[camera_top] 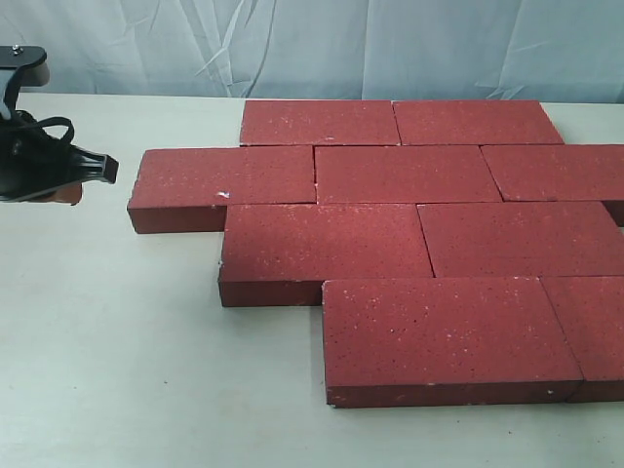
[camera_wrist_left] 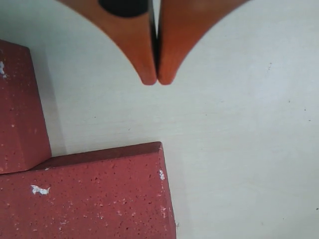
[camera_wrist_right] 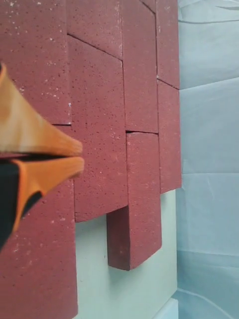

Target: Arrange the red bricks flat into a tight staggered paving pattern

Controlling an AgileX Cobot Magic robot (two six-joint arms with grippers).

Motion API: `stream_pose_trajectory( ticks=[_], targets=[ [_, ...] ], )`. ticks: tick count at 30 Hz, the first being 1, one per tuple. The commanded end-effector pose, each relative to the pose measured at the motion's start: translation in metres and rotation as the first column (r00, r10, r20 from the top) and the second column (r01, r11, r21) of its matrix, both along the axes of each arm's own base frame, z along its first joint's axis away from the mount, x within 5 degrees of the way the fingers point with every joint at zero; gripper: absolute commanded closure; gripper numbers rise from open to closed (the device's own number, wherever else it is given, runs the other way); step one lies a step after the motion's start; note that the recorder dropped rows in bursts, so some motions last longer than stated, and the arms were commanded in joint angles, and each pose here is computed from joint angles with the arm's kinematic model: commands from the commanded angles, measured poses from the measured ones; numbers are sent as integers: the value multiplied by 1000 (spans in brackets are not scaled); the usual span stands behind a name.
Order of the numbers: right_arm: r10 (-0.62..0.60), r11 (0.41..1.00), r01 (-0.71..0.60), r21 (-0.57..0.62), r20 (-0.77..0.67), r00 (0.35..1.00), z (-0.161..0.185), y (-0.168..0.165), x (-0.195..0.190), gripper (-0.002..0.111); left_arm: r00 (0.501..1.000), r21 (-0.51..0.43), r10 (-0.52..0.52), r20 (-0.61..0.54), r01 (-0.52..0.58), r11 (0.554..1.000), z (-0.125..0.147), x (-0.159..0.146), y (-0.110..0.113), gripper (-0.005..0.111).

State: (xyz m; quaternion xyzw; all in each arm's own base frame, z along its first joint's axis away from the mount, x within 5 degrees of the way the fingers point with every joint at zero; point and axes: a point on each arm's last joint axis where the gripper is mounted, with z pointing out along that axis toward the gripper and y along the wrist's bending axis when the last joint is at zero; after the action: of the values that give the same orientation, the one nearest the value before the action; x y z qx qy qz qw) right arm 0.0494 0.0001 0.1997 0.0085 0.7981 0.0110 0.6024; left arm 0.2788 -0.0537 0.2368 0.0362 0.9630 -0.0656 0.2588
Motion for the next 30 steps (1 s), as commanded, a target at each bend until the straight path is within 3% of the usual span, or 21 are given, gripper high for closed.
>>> stream_pose_trajectory(
  ticks=[1,30],
  targets=[
    [-3,1000,3,-8,6,1000,-9,0,2,109,1000,-4,5,10,-4,1000,2,-1,1,107],
    [9,1000,-9,-4,3,1000,-19,0,4,109,1000,-4,5,14,-5,1000,2,-1,1,107]
  ],
)
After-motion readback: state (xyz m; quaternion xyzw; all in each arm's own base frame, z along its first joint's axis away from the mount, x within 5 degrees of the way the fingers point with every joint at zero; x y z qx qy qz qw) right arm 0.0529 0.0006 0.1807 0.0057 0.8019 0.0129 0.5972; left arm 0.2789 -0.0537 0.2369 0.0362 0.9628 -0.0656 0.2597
